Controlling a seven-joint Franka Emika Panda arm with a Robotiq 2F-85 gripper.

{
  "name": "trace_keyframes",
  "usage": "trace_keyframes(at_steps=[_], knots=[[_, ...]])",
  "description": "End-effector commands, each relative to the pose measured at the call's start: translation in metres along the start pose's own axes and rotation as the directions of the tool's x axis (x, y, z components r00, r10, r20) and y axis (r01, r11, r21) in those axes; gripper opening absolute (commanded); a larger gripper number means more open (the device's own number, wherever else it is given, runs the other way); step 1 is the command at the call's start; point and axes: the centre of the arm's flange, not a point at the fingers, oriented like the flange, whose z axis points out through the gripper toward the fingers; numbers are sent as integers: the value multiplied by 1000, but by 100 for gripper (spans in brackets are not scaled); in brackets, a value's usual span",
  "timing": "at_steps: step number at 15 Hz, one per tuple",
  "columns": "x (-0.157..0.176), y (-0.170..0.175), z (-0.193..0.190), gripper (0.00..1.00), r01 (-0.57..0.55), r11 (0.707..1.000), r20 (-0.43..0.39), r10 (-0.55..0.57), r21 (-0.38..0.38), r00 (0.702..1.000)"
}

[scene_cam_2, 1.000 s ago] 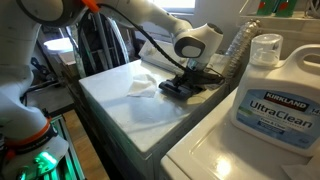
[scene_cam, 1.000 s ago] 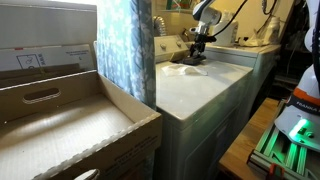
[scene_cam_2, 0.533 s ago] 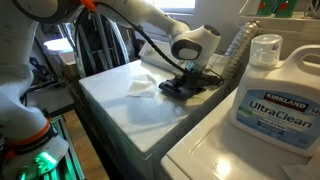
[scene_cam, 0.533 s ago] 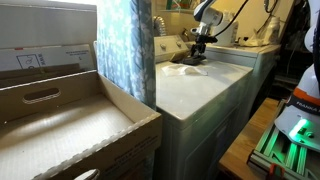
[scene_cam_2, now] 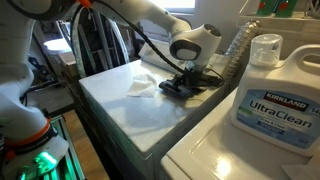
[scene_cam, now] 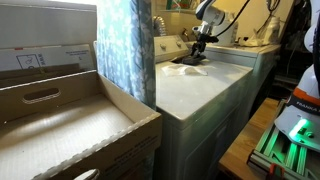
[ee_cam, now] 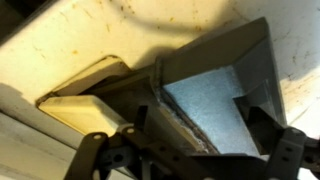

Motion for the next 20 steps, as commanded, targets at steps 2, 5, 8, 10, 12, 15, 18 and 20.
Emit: trace_keyframes(at_steps=[2, 5, 8, 10, 12, 15, 18, 20], knots=[[7, 14, 15, 100, -34, 995, -18, 33, -97, 999], [5, 15, 17, 100, -42, 994, -21, 40, -103, 999], [4, 16, 18, 100, -54, 989, -34, 50, -140, 998], [5, 17, 18, 100, -70, 984, -53, 62, -161, 997], [7, 17, 17, 100, -82, 981, -71, 70, -177, 995], [8, 21, 17, 100, -99, 974, -81, 84, -204, 993], [11, 25, 16, 100, -103, 967, -84, 85, -231, 993], [14, 30, 12, 100, -115, 956, -90, 94, -270, 991]])
